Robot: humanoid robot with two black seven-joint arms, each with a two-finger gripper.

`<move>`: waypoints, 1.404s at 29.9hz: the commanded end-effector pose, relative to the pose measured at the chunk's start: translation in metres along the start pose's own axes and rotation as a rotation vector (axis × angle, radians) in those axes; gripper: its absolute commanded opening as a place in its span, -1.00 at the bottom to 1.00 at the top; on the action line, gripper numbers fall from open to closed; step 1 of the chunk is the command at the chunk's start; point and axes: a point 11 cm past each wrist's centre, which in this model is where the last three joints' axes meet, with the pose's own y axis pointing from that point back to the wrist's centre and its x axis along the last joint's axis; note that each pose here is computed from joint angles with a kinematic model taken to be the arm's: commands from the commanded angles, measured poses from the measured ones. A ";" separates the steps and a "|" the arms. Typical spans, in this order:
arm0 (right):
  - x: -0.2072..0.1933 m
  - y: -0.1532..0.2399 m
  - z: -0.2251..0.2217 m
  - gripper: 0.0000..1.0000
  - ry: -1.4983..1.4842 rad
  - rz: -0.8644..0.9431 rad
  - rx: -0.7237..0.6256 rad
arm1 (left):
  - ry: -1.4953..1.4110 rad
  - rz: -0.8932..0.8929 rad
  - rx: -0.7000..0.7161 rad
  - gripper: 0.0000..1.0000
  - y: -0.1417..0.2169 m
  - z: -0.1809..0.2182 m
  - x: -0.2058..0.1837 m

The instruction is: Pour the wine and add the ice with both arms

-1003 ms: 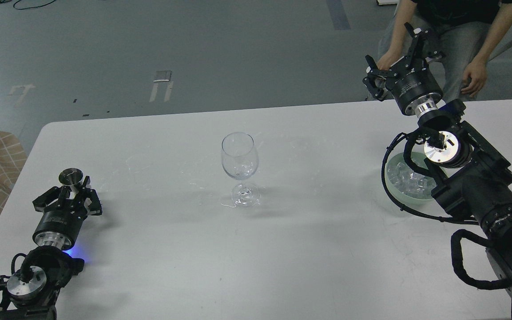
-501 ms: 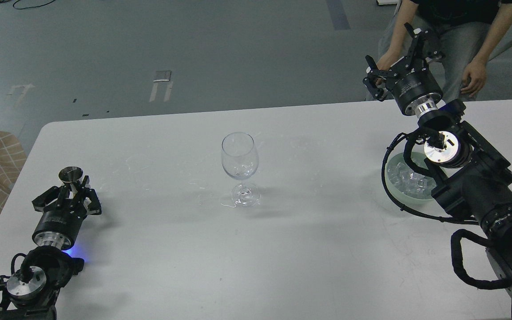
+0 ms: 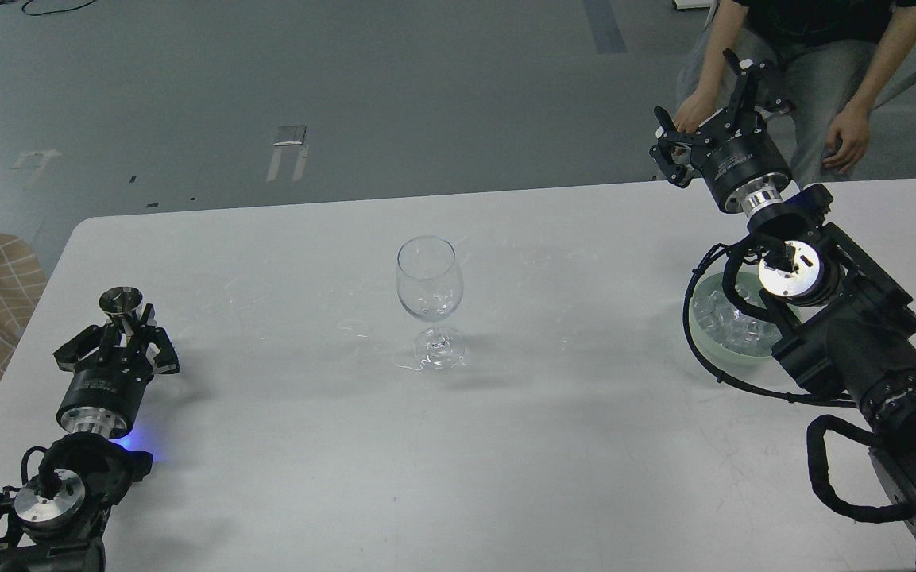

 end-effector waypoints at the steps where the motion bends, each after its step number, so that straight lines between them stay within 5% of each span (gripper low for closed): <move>1: 0.000 0.000 0.000 1.00 0.000 0.000 0.000 | 0.004 -0.009 -0.001 -0.52 -0.003 -0.001 -0.004; 15: 0.000 0.000 -0.001 1.00 0.002 -0.001 0.002 | 0.006 -0.047 0.000 -0.55 -0.015 -0.002 -0.019; 19: 0.000 -0.001 -0.002 1.00 0.001 -0.001 0.004 | 0.006 -0.058 -0.007 -0.84 -0.019 -0.002 -0.024; 42: -0.001 -0.001 -0.002 1.00 0.002 -0.002 0.002 | -0.005 -0.070 -0.112 -1.00 -0.019 0.009 -0.026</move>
